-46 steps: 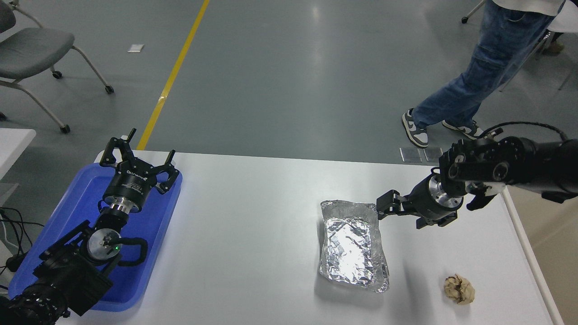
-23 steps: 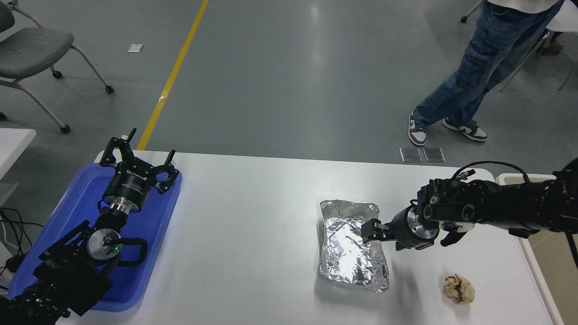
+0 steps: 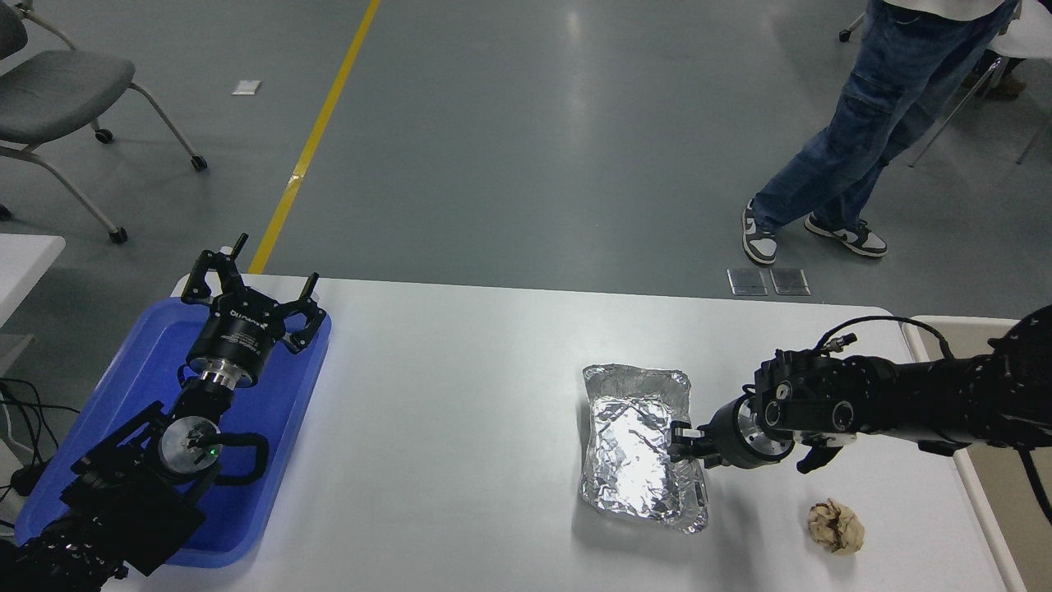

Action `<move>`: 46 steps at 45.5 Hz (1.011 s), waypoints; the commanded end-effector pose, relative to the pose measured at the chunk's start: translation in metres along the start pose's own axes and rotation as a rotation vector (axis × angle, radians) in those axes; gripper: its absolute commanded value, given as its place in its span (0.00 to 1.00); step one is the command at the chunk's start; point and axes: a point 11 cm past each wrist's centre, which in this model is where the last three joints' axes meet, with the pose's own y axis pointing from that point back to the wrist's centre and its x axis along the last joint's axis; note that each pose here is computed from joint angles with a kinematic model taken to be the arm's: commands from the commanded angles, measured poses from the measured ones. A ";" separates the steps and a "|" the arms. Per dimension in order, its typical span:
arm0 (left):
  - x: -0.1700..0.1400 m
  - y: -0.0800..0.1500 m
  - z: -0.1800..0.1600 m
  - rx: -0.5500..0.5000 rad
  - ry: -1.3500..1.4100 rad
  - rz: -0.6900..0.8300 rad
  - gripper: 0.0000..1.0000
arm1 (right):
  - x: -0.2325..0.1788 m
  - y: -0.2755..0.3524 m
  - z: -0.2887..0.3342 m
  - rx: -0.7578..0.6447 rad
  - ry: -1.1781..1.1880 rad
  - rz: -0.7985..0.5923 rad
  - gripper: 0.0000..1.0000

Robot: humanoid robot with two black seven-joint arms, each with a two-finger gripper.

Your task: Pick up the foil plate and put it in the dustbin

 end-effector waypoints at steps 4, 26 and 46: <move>0.000 0.000 0.000 0.000 0.000 0.000 1.00 | -0.006 -0.006 -0.011 0.010 0.032 -0.008 0.05; 0.000 0.000 0.000 0.000 0.000 -0.001 1.00 | 0.017 0.014 -0.010 0.007 0.033 0.029 0.00; 0.000 0.000 0.000 0.000 0.000 -0.001 1.00 | 0.072 0.126 0.019 -0.004 -0.007 0.088 0.00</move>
